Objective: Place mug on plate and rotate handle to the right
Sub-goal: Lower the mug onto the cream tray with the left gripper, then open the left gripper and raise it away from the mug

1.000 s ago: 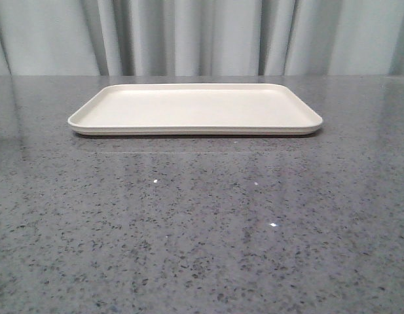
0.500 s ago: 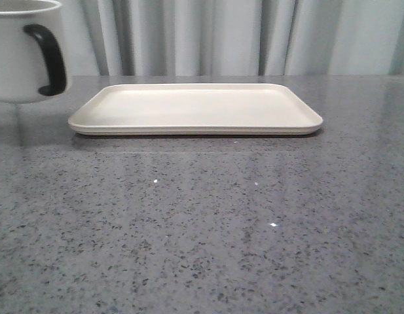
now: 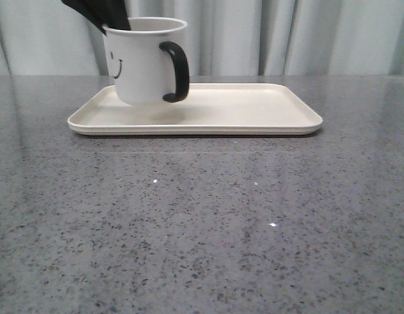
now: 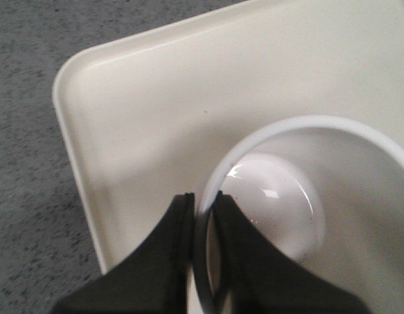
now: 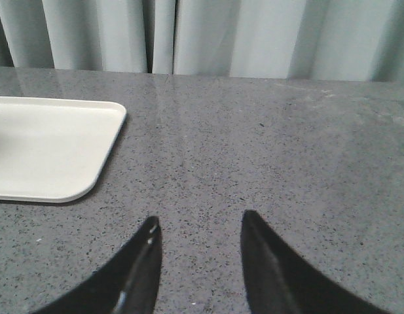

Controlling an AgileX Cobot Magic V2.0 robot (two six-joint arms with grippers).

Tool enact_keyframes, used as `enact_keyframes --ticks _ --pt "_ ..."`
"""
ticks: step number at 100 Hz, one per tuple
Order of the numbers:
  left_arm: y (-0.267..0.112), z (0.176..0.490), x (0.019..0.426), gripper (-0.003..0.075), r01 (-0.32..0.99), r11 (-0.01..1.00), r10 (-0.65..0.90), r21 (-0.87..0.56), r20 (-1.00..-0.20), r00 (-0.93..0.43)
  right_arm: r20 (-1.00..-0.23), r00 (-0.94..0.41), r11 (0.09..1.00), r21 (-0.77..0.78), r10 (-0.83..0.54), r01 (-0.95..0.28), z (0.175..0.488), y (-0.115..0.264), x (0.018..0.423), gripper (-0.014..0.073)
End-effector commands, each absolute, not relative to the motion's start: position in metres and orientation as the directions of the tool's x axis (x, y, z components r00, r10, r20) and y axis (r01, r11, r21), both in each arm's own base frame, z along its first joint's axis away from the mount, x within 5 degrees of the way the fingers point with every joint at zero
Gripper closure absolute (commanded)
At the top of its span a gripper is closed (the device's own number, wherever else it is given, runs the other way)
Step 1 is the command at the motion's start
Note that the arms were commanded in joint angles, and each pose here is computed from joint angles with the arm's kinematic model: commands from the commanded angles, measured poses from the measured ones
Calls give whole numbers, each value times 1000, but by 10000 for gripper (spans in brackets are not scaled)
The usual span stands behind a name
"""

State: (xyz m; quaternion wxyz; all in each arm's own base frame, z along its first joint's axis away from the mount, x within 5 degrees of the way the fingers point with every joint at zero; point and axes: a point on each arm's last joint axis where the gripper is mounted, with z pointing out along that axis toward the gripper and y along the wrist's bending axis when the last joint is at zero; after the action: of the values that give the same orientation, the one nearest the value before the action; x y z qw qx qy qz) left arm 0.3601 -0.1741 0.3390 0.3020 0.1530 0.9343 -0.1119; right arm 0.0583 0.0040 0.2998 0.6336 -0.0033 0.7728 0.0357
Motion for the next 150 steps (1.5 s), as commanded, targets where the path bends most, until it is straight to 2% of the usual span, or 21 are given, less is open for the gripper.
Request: enact_keyframes --ticks 1,18,69,80,93,103,121,150 --pt "-186 367 357 739 390 909 193 -143 -686 -701 -994 -101 997 47 41 -55 318 4 60 288" --pt "-205 359 363 739 421 897 222 -138 -681 -697 -994 -101 997 47 41 -55 318 4 60 288" --pt "-209 350 370 733 418 896 213 -146 -685 -697 -993 -108 997 46 40 -54 317 4 60 288" --pt "-210 350 369 640 418 894 204 -163 -682 -702 -993 -113 997 46 39 -54 317 4 60 288" --pt "-210 350 369 426 418 894 204 -163 -682 -702 -993 -113 997 46 39 -54 317 4 60 288" --pt "-210 350 369 341 418 894 204 -163 -682 -703 -993 -113 997 46 39 -54 317 4 60 288" --pt "-205 362 363 343 420 893 198 -162 -697 -689 -994 -100 997 46 40 -54 318 4 60 288" --pt "-187 416 332 344 447 884 176 -134 -792 -585 -990 -140 999 0 -7 -47 319 3 60 288"
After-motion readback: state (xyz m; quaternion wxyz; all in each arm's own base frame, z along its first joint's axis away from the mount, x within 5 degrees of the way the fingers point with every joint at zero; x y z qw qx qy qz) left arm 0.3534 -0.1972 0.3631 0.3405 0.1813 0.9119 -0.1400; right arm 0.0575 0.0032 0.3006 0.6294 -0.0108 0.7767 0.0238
